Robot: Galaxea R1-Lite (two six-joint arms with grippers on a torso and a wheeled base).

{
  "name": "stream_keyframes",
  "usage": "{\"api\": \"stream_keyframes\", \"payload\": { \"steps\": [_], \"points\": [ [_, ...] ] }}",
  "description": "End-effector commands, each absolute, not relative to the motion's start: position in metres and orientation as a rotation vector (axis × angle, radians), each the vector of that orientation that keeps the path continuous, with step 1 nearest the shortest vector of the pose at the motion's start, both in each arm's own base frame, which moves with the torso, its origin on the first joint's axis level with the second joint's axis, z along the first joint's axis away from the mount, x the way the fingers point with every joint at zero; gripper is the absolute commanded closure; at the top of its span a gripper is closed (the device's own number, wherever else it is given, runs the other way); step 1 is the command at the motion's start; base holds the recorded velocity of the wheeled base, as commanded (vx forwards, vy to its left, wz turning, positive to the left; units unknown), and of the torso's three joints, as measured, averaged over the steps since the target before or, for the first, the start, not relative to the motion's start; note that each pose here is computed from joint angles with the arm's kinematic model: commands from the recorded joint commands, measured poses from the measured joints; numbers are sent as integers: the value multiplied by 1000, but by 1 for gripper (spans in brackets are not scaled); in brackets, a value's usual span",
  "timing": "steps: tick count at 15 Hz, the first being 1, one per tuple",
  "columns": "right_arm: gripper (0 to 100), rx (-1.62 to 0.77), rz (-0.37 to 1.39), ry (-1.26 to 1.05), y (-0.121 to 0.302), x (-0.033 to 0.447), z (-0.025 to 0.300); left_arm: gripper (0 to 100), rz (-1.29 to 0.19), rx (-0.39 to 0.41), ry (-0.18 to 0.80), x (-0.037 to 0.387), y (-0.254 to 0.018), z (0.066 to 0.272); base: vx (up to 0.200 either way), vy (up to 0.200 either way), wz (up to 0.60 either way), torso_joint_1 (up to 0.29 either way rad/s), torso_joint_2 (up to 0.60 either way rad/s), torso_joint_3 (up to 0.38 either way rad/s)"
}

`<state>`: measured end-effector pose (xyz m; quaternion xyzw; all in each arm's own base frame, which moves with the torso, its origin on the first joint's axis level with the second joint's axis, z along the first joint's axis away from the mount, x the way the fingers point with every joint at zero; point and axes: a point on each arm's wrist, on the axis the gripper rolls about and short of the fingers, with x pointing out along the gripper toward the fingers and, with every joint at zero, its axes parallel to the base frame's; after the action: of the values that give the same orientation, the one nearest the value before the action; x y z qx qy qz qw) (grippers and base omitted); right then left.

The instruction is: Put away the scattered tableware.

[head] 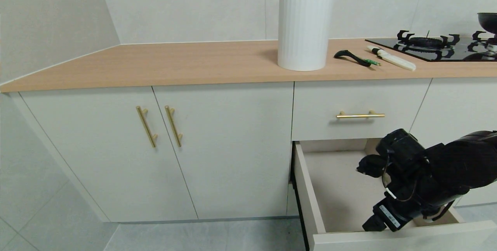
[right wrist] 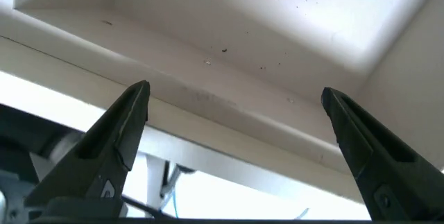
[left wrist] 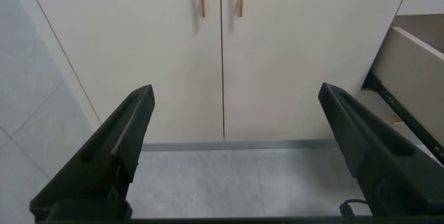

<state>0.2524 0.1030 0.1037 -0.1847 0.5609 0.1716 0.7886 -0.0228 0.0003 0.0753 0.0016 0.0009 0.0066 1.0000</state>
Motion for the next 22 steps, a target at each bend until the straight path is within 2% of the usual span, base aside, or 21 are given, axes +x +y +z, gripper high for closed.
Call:
{"api": "stream_keyframes", "payload": {
  "steps": [1, 7, 11, 15, 17, 22],
  "points": [
    [0, -445, 373, 1237, 107, 246, 102, 0, 14, 3, 3, -23, 0, 75, 0, 0, 0, 0, 0, 0],
    [0, -556, 413, 1275, 118, 226, 95, 0, 14, 3, 2, -23, 0, 75, 0, 0, 0, 0, 0, 0],
    [0, -548, 398, 1257, 120, 230, 98, 0, 14, 3, 3, -23, 0, 75, 0, 0, 0, 0, 0, 0],
    [0, -368, 293, 1164, 124, 253, 118, 0, 14, 3, 3, -23, 0, 75, 0, 0, 0, 0, 0, 0],
    [0, -198, 207, 1044, 121, 272, 132, 0, 14, 3, 3, -23, 0, 75, 0, 0, 0, 0, 0, 0],
    [0, -104, 145, 882, 104, 291, 145, 0, 14, 3, 3, -23, 0, 75, 0, 0, 0, 0, 0, 0]
  ]
}}
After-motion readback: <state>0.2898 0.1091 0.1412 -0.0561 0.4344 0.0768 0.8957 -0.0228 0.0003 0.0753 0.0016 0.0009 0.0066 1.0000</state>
